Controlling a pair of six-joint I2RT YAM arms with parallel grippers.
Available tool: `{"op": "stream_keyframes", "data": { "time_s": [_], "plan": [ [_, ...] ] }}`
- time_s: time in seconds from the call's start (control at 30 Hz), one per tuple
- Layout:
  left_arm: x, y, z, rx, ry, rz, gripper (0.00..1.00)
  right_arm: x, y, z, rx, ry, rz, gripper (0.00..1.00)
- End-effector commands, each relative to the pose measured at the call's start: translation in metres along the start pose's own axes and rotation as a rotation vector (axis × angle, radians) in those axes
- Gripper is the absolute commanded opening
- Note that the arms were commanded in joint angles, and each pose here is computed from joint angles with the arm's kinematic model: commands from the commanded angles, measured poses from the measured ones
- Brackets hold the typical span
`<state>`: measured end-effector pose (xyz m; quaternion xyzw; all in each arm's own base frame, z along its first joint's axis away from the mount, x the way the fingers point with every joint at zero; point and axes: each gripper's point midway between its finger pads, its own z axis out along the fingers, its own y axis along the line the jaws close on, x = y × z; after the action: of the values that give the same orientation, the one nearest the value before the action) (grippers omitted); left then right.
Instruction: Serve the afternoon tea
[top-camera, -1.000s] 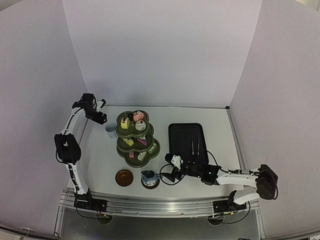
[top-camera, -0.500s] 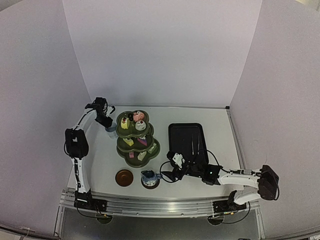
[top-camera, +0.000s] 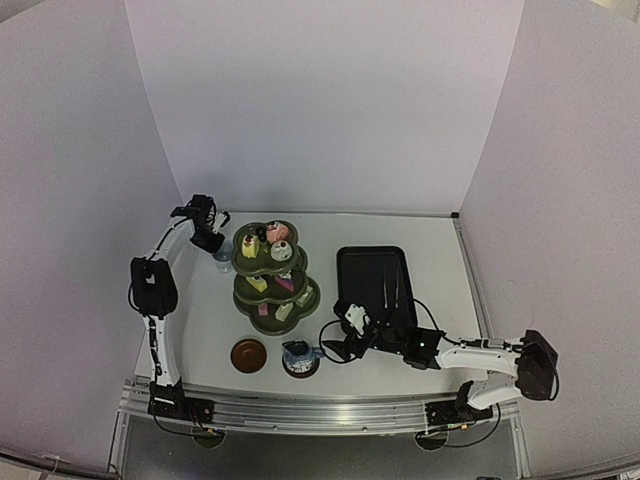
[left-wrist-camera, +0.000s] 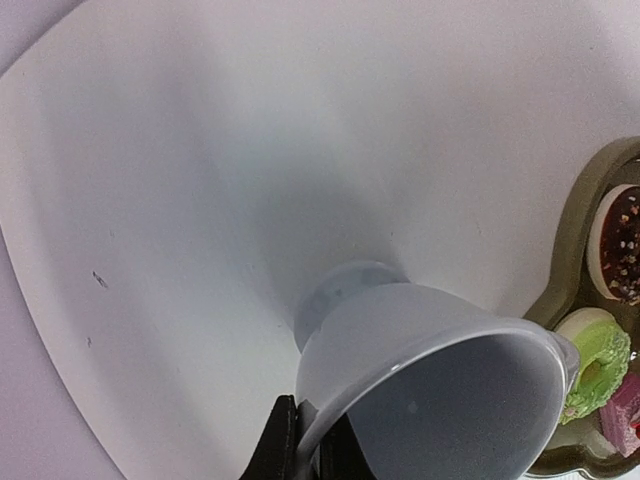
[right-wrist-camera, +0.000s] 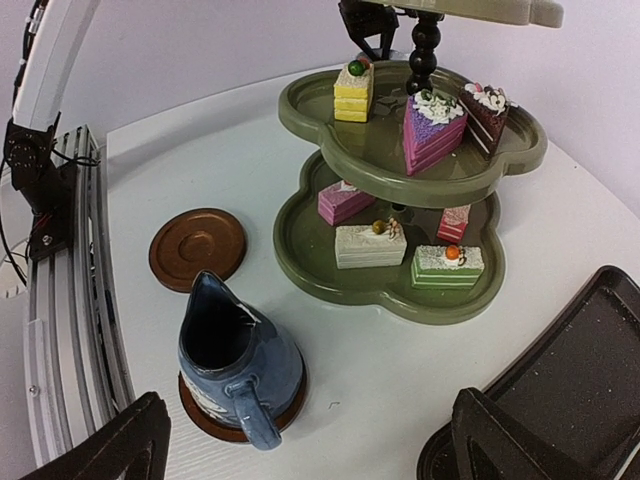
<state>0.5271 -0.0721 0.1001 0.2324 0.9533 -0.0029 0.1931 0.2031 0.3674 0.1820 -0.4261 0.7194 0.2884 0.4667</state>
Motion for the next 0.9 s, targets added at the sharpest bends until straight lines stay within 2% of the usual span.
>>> {"op": "stream_keyframes", "data": {
  "time_s": [0.0,0.07,0.13,0.27,0.5,0.67,0.8,0.87],
  "plan": [
    [0.031,0.003,-0.044,0.018,0.065,-0.188,0.0,-0.024,-0.001,-0.005,0.008,-0.048,0.019,0.96],
    [0.056,0.001,-0.056,0.027,0.116,-0.279,0.0,-0.024,-0.001,-0.005,0.007,-0.049,0.023,0.96],
    [0.073,-0.004,-0.075,0.038,0.117,-0.324,0.0,-0.025,0.0,-0.005,0.005,-0.049,0.025,0.96],
    [0.111,-0.029,-0.113,0.057,0.089,-0.363,0.0,-0.028,0.002,-0.005,0.0,-0.055,0.02,0.96],
    [0.174,-0.089,-0.154,0.15,0.13,-0.393,0.0,-0.032,0.0,-0.009,0.024,-0.069,0.019,0.96],
    [0.164,-0.157,-0.187,0.253,-0.061,-0.317,0.0,-0.032,-0.001,-0.011,0.045,-0.072,0.021,0.96],
    [0.17,-0.185,-0.181,0.237,-0.026,-0.298,0.0,-0.031,-0.001,-0.012,0.062,-0.072,0.024,0.96],
    [0.174,-0.197,-0.175,0.256,0.01,-0.336,0.0,-0.029,-0.002,-0.013,0.07,-0.069,0.024,0.96]
  ]
}}
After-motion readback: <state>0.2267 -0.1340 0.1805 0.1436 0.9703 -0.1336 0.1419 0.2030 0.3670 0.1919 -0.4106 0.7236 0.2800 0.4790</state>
